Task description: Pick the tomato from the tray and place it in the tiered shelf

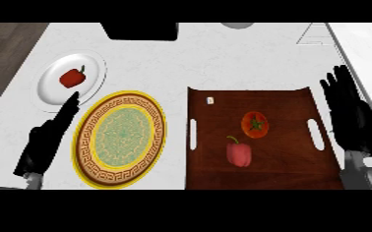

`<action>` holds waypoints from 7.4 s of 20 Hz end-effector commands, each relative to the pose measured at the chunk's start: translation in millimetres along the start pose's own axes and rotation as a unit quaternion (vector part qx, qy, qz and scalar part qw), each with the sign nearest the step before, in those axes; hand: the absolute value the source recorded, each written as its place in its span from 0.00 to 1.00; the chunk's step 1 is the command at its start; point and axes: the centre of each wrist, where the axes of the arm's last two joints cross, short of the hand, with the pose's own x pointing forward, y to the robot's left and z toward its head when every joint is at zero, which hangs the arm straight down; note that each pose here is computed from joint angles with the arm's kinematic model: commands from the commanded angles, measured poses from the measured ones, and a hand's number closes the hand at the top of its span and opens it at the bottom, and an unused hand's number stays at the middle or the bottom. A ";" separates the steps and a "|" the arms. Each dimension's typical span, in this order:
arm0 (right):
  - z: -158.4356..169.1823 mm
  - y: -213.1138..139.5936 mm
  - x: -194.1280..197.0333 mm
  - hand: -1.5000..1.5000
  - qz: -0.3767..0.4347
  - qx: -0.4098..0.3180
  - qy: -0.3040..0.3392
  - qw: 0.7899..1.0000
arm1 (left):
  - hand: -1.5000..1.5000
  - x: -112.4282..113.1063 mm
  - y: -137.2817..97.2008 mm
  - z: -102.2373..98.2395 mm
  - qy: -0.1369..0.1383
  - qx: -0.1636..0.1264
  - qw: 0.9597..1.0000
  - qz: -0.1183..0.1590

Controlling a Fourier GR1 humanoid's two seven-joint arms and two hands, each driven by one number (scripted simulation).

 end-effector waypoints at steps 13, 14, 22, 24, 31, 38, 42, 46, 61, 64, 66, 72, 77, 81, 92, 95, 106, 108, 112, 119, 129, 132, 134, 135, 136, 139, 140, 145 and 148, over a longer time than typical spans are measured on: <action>8.1 3.8 6.5 0.00 -0.002 0.007 -0.217 0.976 | 0.50 67.7 3.0 -48.2 -0.085 0.023 0.983 0.159; 0.5 -7.1 24.9 0.00 0.002 0.029 -0.220 0.975 | 0.50 72.9 0.2 -48.7 -0.078 0.023 0.983 0.165; 46.6 4.3 76.9 0.00 0.213 0.131 -0.107 0.962 | 0.50 80.6 -1.3 -44.3 -0.080 0.023 0.983 0.163; 58.0 1.4 74.6 0.00 0.301 0.159 -0.067 0.938 | 0.50 75.5 9.2 -43.5 -0.077 0.035 0.984 0.159; 54.4 3.7 110.0 0.00 0.574 0.092 -0.040 0.812 | 0.50 79.3 -2.9 -45.8 -0.088 0.012 0.984 0.157; 68.1 95.4 107.2 0.00 0.596 0.062 0.021 0.800 | 0.50 83.3 -12.2 -50.9 -0.095 0.009 0.983 0.160; 55.7 140.0 99.7 0.00 0.633 0.079 0.049 0.768 | 0.50 78.9 -7.5 -52.7 -0.086 0.007 0.984 0.158; 55.6 146.8 75.9 0.00 0.679 0.062 0.095 0.725 | 0.50 79.7 -5.3 -48.7 -0.089 0.008 0.983 0.158; 63.2 177.8 43.2 0.00 0.696 0.067 0.131 0.703 | 0.50 77.1 -1.1 -57.8 -0.088 0.020 0.983 0.161; 52.6 171.7 24.7 0.00 0.696 0.063 0.136 0.702 | 0.50 76.4 2.7 -51.8 -0.084 0.013 0.982 0.166; 52.3 175.8 17.9 0.00 0.696 0.067 0.136 0.702 | 0.50 73.7 1.3 -52.6 -0.088 0.017 0.983 0.162; 50.9 182.1 4.7 0.00 0.687 0.061 0.130 0.712 | 0.50 81.0 -4.9 -55.1 -0.083 0.025 0.984 0.158; 25.6 157.2 -21.4 0.00 0.687 0.067 0.131 0.712 | 0.50 71.0 -6.8 -53.8 -0.077 0.015 0.984 0.158; 20.2 161.5 -29.4 0.00 0.680 0.068 0.144 0.716 | 0.50 89.4 -12.2 -63.2 -0.082 0.012 0.983 0.166; 15.7 157.4 -63.4 1.00 0.690 0.096 0.148 0.702 | 0.50 67.5 4.9 -52.8 -0.087 0.021 0.983 0.163; 12.3 161.2 -59.6 1.00 0.715 0.103 0.097 0.685 | 0.50 87.1 -15.5 -62.4 -0.085 0.019 0.984 0.157; -14.6 258.9 -31.7 1.00 0.650 0.152 0.135 0.732 | 0.50 73.3 -21.6 -60.2 -0.092 -0.003 0.982 0.166; -13.8 257.4 -19.3 1.00 0.617 0.147 0.113 0.765 | 0.50 75.5 -26.0 -59.6 -0.083 0.009 0.982 0.166; -3.6 273.2 11.8 1.00 0.558 0.110 0.060 0.820 | 0.50 58.5 10.7 -53.5 -0.087 0.017 0.983 0.159; -3.4 286.5 88.5 1.00 0.431 -0.036 -0.061 0.899 | 0.50 72.3 -4.6 -51.7 -0.079 0.009 0.984 0.161; -12.7 223.8 195.8 1.00 0.427 -0.150 -0.071 0.889 | 0.50 56.5 -4.6 -48.5 -0.076 0.024 0.983 0.167; -10.6 212.9 220.6 1.00 0.453 -0.195 -0.070 0.867 | 0.50 60.8 4.0 -46.9 -0.077 0.018 0.983 0.166; -41.2 187.4 240.3 1.00 0.454 -0.205 -0.057 0.865 | 0.50 82.0 8.9 -52.8 -0.082 0.013 0.984 0.159; -36.2 180.4 231.4 1.00 0.450 -0.216 -0.053 0.865 | 0.50 58.5 2.1 -49.3 -0.086 0.030 0.982 0.167; -39.7 177.1 230.1 1.00 0.452 -0.219 -0.045 0.864 | 0.50 70.0 6.6 -53.4 -0.080 0.022 0.984 0.155; -45.7 143.7 237.0 1.00 0.452 -0.245 -0.035 0.857 | 0.50 56.2 -12.5 -43.5 -0.092 0.024 0.982 0.162; -38.5 125.6 230.8 1.00 0.463 -0.253 -0.031 0.849 | 0.50 74.1 -0.2 -49.1 -0.081 0.024 0.984 0.158; -52.4 101.4 235.4 1.00 0.438 -0.272 -0.001 0.857 | 0.50 84.9 -3.1 -54.1 -0.083 0.013 0.983 0.164; -43.3 49.3 230.9 1.00 0.414 -0.299 -0.025 0.859 | 0.50 91.5 -7.0 -56.0 -0.087 0.025 0.983 0.161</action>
